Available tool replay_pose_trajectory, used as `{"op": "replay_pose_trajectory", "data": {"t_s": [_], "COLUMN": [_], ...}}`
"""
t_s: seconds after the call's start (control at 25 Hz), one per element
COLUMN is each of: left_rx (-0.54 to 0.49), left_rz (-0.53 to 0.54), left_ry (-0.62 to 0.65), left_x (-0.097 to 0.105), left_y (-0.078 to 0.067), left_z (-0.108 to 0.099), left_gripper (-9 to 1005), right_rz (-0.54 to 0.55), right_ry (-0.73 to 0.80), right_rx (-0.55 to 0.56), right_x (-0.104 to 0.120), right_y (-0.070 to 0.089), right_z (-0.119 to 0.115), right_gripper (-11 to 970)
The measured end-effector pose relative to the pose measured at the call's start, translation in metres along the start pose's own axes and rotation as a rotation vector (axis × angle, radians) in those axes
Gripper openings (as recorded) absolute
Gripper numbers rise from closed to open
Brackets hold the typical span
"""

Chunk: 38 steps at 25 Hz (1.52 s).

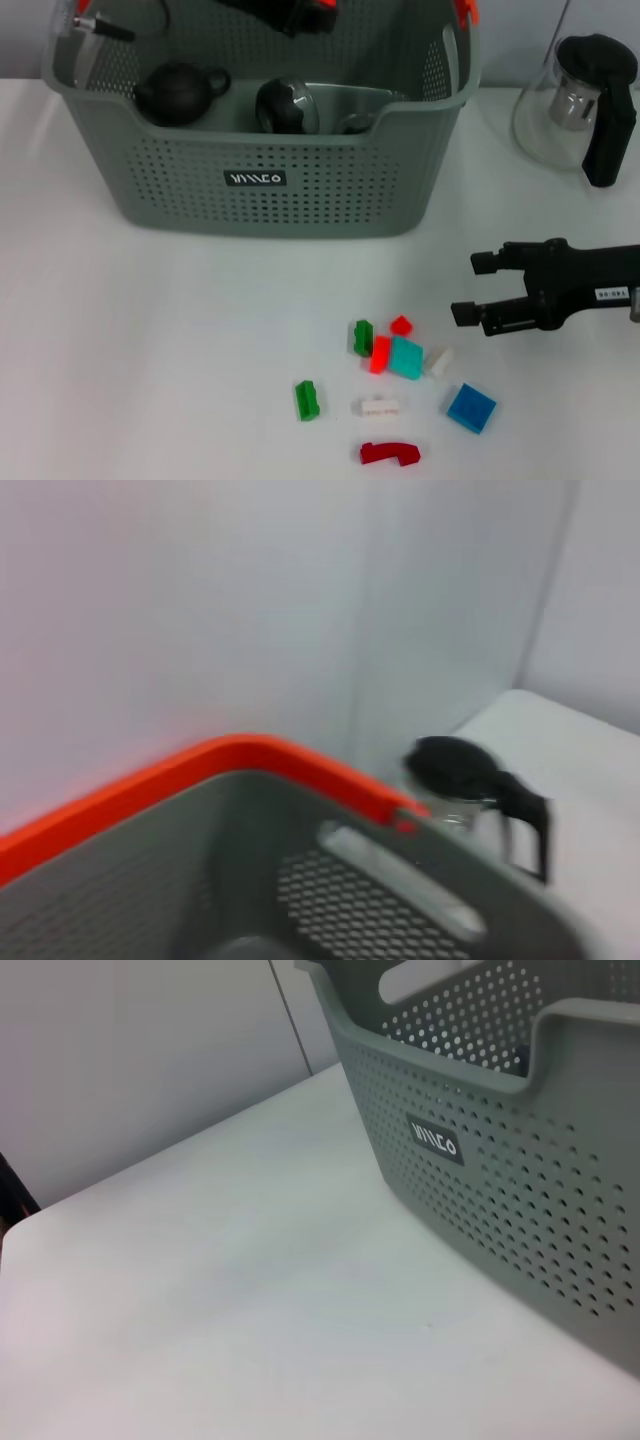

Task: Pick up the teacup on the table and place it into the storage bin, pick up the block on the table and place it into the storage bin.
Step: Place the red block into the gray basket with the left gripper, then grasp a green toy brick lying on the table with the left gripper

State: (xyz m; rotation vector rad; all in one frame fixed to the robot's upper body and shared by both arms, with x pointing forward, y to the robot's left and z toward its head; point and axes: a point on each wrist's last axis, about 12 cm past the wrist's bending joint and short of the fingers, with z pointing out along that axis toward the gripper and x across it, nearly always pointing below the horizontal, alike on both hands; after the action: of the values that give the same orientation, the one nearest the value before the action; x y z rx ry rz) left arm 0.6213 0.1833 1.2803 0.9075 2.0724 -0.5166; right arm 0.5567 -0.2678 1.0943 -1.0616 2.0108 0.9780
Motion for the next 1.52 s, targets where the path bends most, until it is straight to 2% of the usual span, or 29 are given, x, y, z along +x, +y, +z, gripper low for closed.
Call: {"op": "replay_pose_trajectory", "data": {"t_s": [0.12, 0.2, 0.48, 0.88, 1.0, 1.16, 1.28, 1.44, 1.52], "left_rx": [-0.027, -0.042, -0.137, -0.187, -0.180, -0.114, -0.012, 0.145, 0.218], "left_rz": [-0.045, -0.062, -0.065, -0.068, -0.048, 0.038, 0.157, 0.269, 0.304], "left_ry": [-0.003, 0.002, 0.034, 0.002, -0.001, 0.016, 0.014, -0.011, -0.016], "left_x": [0.006, 0.010, 0.019, 0.018, 0.013, 0.007, 0.010, 0.026, 0.035], "left_y": [0.017, 0.023, 0.033, 0.039, 0.037, 0.019, -0.010, -0.041, -0.050], "left_z": [0.018, 0.030, 0.058, 0.058, 0.050, 0.026, 0.000, -0.026, -0.033], "left_gripper": [281, 289, 318, 358, 504, 659, 745, 844, 870], "right_rz": [-0.001, -0.001, 0.001, 0.012, 0.012, 0.012, 0.011, 0.011, 0.011], "right_ry": [0.002, 0.003, 0.005, 0.004, 0.003, 0.004, 0.004, 0.004, 0.003], "right_rx": [0.000, -0.003, -0.007, -0.009, -0.009, -0.007, 0.001, 0.013, 0.014], "right_x": [0.000, 0.000, 0.000, 0.003, 0.003, 0.003, 0.003, 0.003, 0.003], "right_y": [0.000, 0.000, 0.001, 0.001, 0.001, 0.000, -0.001, -0.002, -0.002], "right_z": [0.000, 0.001, 0.001, 0.001, 0.000, -0.001, -0.001, -0.001, -0.001], "right_gripper": [947, 947, 946, 946, 946, 946, 947, 947, 947]}}
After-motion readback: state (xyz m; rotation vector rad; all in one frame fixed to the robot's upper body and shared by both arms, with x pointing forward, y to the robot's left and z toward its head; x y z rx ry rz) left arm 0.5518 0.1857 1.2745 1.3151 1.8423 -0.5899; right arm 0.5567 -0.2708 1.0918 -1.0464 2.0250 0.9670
